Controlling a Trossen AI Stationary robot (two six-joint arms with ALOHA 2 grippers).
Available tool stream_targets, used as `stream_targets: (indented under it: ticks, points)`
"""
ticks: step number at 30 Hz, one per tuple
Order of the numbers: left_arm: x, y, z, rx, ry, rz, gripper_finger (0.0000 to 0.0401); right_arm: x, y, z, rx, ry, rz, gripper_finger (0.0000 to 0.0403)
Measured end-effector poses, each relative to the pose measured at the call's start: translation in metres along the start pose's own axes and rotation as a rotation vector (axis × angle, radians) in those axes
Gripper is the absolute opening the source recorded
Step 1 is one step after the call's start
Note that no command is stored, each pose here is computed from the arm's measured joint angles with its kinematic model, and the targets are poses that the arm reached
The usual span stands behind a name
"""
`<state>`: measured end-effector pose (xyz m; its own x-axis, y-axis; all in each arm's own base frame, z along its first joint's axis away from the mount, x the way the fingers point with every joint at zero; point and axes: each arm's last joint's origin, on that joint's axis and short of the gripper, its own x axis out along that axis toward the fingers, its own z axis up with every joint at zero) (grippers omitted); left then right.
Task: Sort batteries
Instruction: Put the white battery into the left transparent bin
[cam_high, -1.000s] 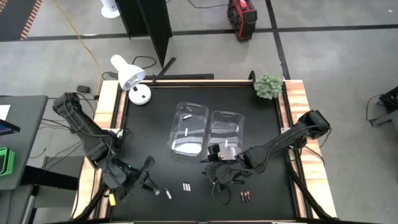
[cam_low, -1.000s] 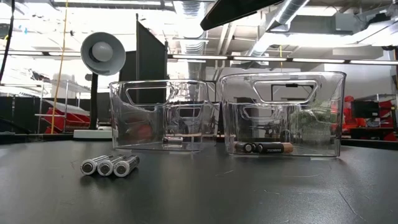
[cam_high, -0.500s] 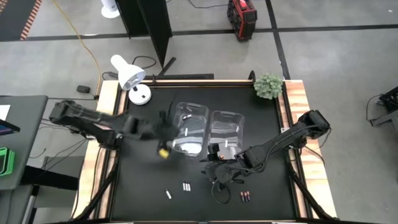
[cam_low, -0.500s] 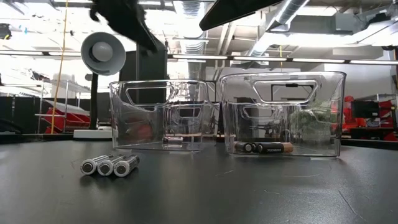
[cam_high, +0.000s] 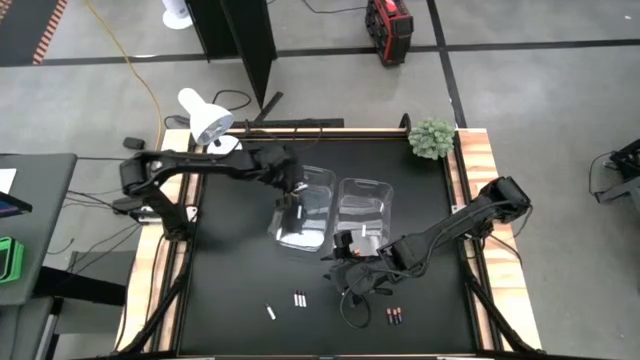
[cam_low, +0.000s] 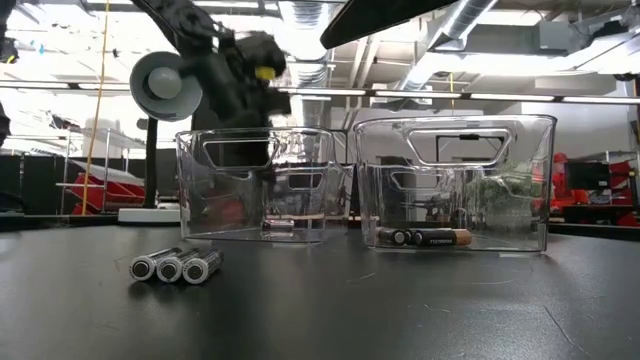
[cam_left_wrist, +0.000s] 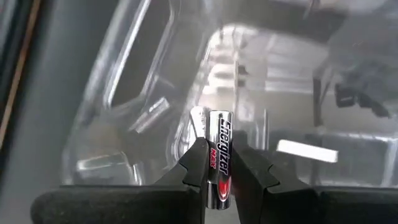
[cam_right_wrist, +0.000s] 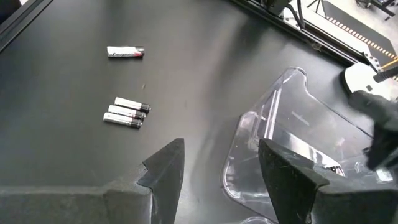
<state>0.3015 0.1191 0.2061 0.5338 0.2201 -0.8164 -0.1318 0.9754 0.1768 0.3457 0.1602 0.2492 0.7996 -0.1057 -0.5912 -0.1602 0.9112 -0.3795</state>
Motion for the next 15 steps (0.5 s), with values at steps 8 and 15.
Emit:
stream_targets:
  ticks: [8,15]
  points:
    - [0.029,0.001,-0.004,-0.006,0.031,-0.009,0.0043,0.000,0.000,0.000,-0.002,0.001,0.000,0.0223]
    - [0.027,0.001,-0.004,-0.022,0.029,-0.003,0.0048,0.000,0.000,0.000,-0.001,0.000,0.000,0.0223]
